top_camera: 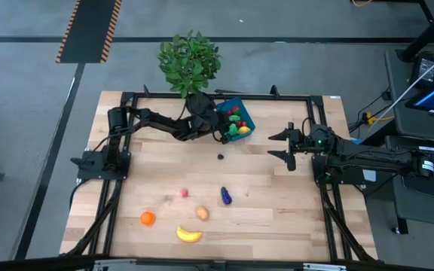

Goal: Pick and placing Produce into tupperware
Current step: Put the blackberry into the blue bin

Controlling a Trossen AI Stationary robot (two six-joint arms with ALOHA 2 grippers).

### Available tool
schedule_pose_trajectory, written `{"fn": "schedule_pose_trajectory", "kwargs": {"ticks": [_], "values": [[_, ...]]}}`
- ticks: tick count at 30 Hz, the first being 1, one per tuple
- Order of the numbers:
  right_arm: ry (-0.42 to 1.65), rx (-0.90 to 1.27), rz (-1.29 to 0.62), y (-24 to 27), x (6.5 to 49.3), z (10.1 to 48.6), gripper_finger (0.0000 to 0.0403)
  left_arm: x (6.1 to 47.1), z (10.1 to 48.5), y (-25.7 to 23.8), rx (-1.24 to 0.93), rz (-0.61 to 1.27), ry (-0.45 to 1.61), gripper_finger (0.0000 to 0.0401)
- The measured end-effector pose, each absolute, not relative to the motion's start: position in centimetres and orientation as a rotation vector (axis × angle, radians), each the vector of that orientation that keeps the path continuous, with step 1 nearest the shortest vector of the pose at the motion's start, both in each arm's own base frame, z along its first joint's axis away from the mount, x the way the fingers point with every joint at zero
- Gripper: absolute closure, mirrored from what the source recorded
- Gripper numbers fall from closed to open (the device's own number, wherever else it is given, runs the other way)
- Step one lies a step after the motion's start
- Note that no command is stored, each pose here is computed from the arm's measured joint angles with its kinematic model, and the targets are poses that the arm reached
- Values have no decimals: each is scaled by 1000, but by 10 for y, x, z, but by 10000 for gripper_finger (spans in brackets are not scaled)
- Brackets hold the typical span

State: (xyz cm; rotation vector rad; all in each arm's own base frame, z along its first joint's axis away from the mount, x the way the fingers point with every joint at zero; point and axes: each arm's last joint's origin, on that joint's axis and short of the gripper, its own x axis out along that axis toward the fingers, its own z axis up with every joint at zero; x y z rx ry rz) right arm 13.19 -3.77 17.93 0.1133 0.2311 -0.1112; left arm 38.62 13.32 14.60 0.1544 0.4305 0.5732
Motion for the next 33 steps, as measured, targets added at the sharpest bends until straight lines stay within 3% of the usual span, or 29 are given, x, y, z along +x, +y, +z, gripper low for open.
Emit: {"fn": "schedule_pose_trajectory", "kwargs": {"ticks": [7, 23, 33], "values": [[231, 114, -111, -38, 132, 179, 110, 389, 155, 125, 207, 551, 401, 252], [257, 121, -111, -37, 131, 177, 110, 400, 154, 60, 275, 510, 433, 282], [255, 216, -121, -37, 131, 177, 110, 336, 184, 24, 202, 448, 379, 302]]}}
